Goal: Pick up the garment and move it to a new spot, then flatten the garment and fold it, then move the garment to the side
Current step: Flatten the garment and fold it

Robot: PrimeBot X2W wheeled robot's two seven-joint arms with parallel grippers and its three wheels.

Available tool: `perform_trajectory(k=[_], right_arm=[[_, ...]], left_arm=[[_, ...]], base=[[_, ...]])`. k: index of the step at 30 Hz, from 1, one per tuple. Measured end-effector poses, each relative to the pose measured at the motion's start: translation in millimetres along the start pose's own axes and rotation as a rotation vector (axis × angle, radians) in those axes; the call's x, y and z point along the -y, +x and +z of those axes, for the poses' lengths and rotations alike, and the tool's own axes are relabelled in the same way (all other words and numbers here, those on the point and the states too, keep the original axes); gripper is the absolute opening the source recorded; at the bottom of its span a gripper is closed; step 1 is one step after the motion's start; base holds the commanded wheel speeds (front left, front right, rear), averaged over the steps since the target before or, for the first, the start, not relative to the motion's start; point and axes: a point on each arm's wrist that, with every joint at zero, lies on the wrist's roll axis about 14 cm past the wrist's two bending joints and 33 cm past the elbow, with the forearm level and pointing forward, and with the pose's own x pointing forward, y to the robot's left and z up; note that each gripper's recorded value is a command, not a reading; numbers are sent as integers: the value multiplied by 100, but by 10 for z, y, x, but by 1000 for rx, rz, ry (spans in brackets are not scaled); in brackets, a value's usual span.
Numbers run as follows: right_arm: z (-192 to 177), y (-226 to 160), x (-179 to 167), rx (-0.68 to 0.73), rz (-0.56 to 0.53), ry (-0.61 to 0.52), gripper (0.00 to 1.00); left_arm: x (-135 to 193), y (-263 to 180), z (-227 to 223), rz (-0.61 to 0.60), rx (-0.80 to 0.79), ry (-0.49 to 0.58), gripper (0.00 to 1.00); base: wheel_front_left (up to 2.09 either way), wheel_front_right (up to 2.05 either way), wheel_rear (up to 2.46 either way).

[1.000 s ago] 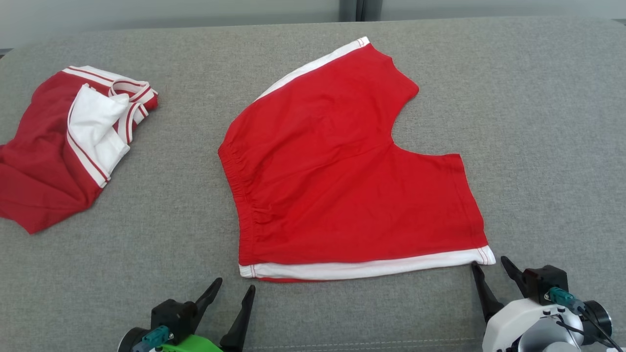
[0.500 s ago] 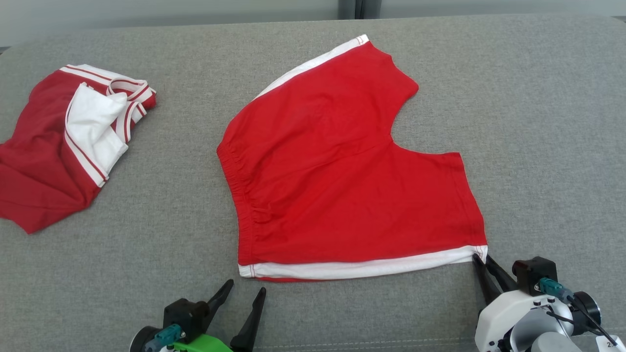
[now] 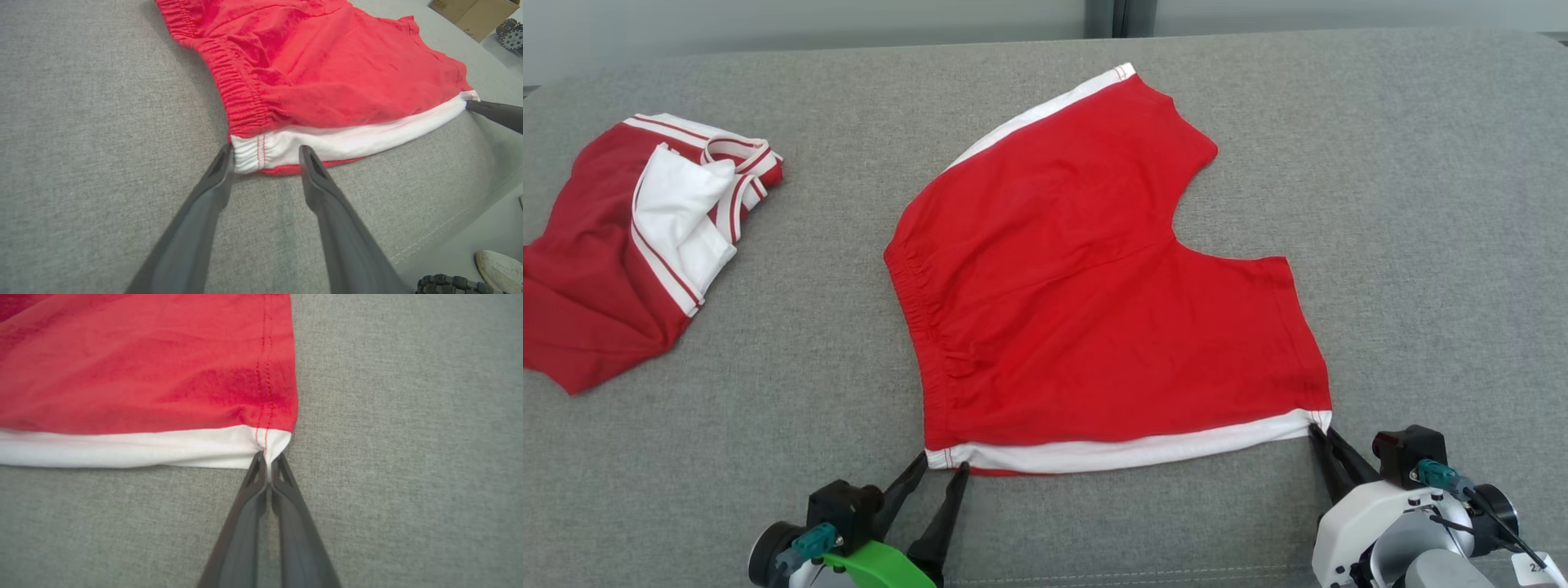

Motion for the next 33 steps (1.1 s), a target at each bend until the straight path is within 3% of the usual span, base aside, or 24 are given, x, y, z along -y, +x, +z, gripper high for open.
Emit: perform_trajectory(k=[3,5,6,7,8,10,17,24,33], right_arm=[[3,7,5,0,-2,0,2],[0,2,3,1,-4,3,0],[1,1,2,3,-4,5,0],[0,-2,1,3,-5,6,0],[0,-3,1,3,-6,7,0],[6,-5,-7,6,0,12,0],[117,24,-57,42,22,43,0],[623,94,-41,187,54,187,0],[1391,377,119,268,148,89,0]], left_arm=[[-6,0,-22,2,-7,2,62],[3,5,-16,-2,-5,1,56],[7,7,-12,-3,-4,1,47],[19,8,-12,-10,-4,4,28],[33,8,-16,-18,-5,8,16],[42,9,-22,-22,-7,11,0],[111,36,-14,-62,-9,11,0],[227,82,120,-129,-16,-92,0],[119,243,603,-223,-50,-134,0]], base=[[0,0,0],[0,0,0],[0,0,0],[0,0,0],[0,0,0],[0,0,0],[0,0,0],[0,0,0],[0,0,0]])
